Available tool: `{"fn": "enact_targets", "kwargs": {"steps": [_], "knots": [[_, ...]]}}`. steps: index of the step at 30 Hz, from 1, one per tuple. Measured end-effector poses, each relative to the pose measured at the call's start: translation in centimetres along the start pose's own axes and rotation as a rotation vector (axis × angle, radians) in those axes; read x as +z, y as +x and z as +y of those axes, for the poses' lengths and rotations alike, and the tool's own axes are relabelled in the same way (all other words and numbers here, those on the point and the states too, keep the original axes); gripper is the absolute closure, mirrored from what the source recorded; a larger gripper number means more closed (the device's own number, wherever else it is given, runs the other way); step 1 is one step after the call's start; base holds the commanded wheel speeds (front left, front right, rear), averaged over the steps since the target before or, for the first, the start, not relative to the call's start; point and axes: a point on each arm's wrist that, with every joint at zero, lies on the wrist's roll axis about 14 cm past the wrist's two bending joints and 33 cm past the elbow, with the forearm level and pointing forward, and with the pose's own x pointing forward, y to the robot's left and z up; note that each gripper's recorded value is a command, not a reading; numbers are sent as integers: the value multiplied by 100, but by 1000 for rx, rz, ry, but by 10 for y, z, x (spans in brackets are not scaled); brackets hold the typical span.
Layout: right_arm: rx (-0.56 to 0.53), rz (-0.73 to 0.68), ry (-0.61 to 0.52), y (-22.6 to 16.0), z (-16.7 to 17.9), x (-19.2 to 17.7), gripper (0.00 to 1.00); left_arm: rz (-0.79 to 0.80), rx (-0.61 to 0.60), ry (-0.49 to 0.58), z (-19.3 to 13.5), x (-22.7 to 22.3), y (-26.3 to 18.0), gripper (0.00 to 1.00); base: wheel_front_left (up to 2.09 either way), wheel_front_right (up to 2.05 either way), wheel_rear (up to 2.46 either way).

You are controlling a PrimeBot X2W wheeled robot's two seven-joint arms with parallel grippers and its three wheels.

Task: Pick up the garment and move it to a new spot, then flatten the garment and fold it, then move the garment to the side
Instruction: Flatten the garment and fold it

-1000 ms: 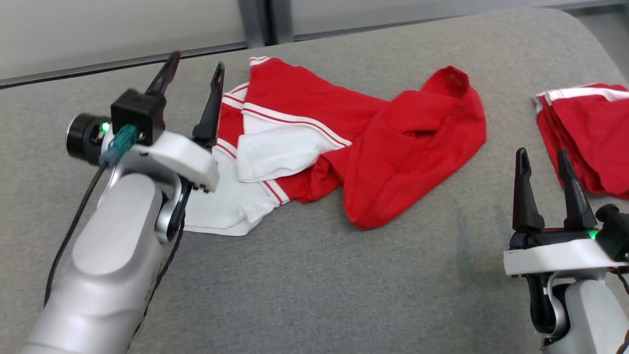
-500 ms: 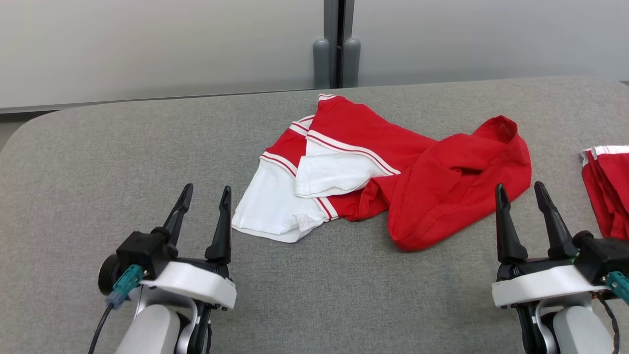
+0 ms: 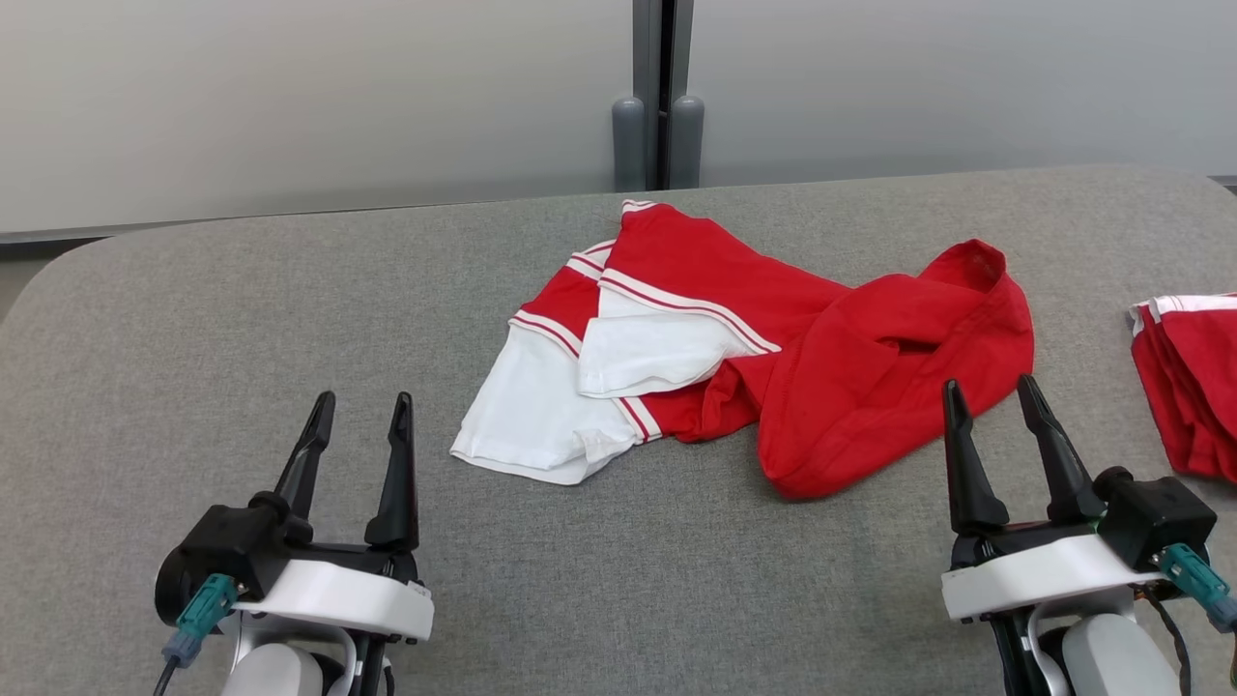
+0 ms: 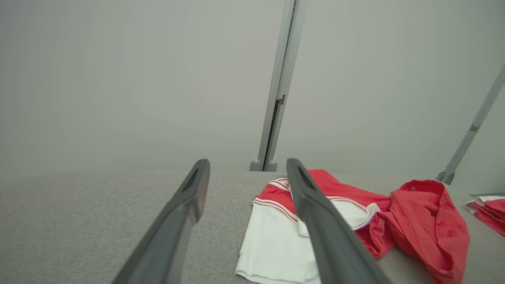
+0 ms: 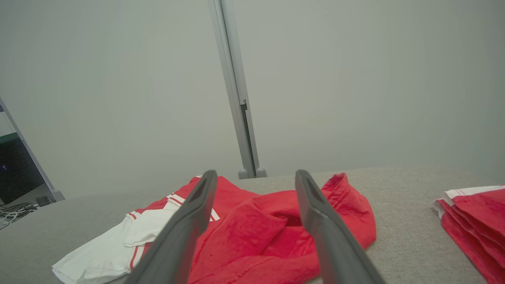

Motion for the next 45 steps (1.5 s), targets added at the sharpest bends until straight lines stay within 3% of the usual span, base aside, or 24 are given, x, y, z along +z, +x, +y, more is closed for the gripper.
{"fn": "enact_targets", "kwargs": {"steps": [13,14,23,33,38,44,45], "knots": [[-3,11,20,0,1,-5,0,22,-14,-24,-8,-8,-2,0,0,0,0],[26,27,-43,0,3,-8,0,26,-13,-24,-7,-9,-2,0,0,0,0],[271,85,-248,20,49,-27,0,58,-2,-37,-6,-20,-2,0,0,0,0],[585,277,-513,57,89,-90,0,96,83,-46,15,-31,-8,0,0,0,0],[640,390,-624,74,81,-122,0,110,129,-41,28,-34,-13,0,0,0,0],[671,431,-658,93,82,-140,0,121,189,-38,44,-36,-21,0,0,0,0],[669,438,-656,95,82,-142,5,124,192,-38,45,-37,-22,0,0,0,0]]}}
